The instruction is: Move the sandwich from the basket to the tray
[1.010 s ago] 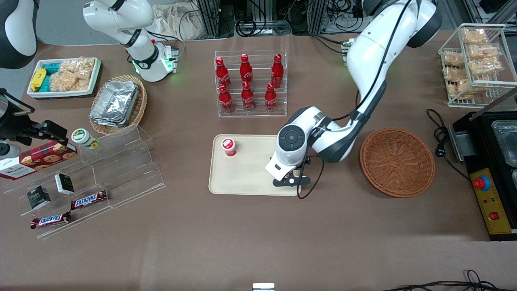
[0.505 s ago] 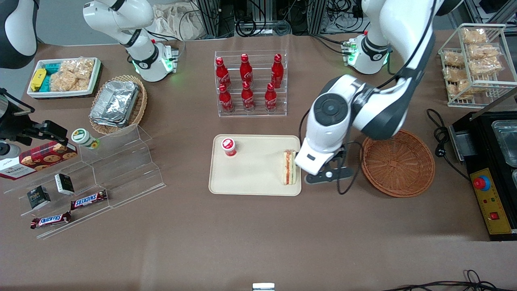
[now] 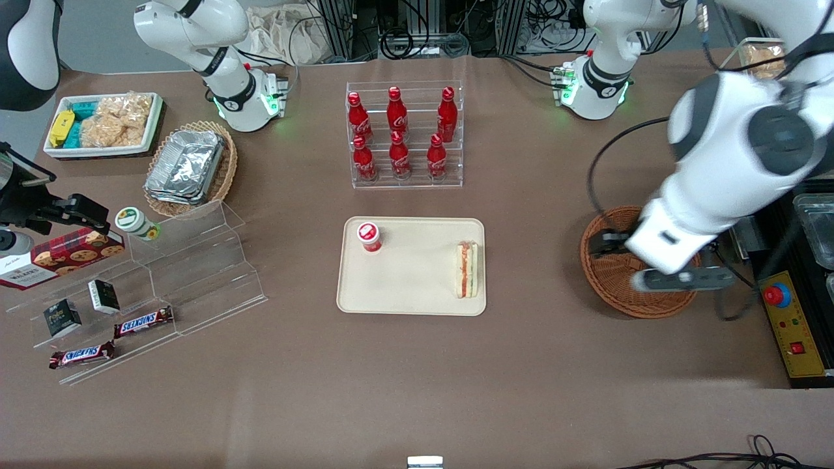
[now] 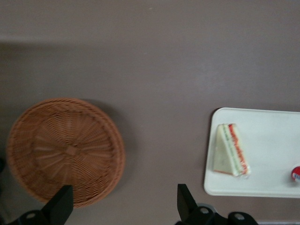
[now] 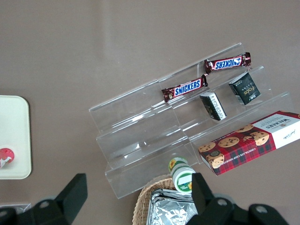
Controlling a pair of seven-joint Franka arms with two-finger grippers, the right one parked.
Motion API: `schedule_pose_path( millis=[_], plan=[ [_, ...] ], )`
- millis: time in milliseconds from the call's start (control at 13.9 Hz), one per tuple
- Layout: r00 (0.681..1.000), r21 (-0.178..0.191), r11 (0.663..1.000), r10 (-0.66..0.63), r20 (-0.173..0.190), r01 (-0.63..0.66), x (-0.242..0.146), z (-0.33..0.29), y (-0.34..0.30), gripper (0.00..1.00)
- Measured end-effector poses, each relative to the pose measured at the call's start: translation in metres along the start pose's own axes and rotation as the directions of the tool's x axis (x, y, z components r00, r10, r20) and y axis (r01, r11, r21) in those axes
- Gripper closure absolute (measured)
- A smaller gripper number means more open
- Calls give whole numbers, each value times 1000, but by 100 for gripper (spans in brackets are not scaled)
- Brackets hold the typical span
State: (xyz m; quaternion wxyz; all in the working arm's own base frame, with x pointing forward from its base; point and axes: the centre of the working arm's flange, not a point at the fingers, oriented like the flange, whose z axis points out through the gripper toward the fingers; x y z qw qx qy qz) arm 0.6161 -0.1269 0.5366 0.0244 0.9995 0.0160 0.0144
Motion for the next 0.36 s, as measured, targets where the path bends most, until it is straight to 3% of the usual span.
schedule_pose_path(
  millis=[144,361],
  plan=[
    [1000,12,1000,-14,28,13,-7,-15,-58,0],
    [998,23,998,-62,27,61,-8,-20,-99,0]
  ],
)
